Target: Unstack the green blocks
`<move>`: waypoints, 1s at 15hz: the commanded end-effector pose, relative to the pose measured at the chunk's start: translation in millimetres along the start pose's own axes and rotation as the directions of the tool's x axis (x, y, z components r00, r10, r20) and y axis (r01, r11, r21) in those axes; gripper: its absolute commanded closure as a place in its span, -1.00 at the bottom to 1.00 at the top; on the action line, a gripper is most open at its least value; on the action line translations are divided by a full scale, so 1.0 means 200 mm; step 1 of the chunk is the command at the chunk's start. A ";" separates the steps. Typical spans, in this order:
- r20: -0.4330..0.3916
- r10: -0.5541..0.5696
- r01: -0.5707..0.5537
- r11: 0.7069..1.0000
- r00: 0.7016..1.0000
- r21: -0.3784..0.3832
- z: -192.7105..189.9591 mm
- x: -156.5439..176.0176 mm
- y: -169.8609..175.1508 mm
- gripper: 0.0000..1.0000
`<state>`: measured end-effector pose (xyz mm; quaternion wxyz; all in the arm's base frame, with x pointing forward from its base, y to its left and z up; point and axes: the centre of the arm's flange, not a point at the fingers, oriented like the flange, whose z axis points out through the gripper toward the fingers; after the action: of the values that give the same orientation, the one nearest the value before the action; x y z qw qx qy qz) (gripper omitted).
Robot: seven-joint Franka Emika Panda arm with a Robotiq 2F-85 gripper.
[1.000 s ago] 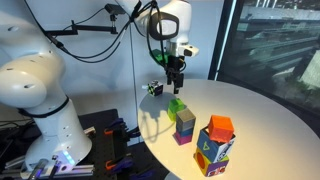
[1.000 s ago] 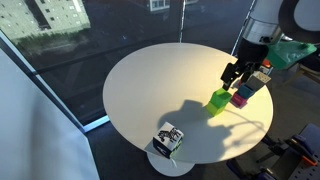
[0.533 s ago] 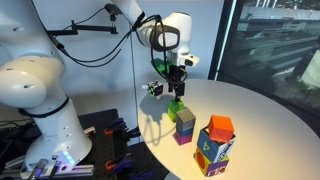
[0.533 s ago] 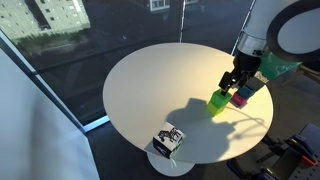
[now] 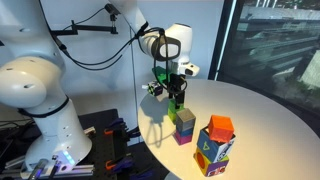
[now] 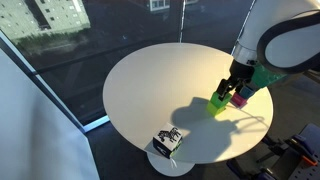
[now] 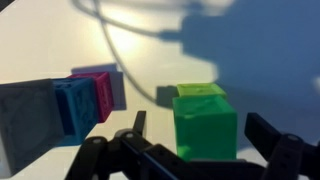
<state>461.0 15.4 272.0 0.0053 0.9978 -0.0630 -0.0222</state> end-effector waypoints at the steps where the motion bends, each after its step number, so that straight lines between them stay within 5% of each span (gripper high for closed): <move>1: -0.014 -0.012 0.012 1.000 1.000 -0.003 0.07 0.02 -0.02 -1.00; 2: -0.016 -0.012 0.012 1.000 1.000 -0.004 0.09 0.02 -0.02 -1.00; 3: -0.020 -0.015 0.015 1.000 1.000 -0.009 0.10 0.02 -0.03 -0.50; 4: -0.023 -0.017 0.017 1.000 1.000 -0.010 0.11 0.02 -0.03 -0.49; 9: -0.026 -0.016 0.015 1.000 1.000 -0.014 0.09 0.00 -0.06 0.33; 15: -0.032 -0.035 0.034 0.999 0.999 -0.014 0.00 -0.06 -0.11 0.37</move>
<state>463.7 32.7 252.8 0.0049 0.9989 -0.0441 -0.0128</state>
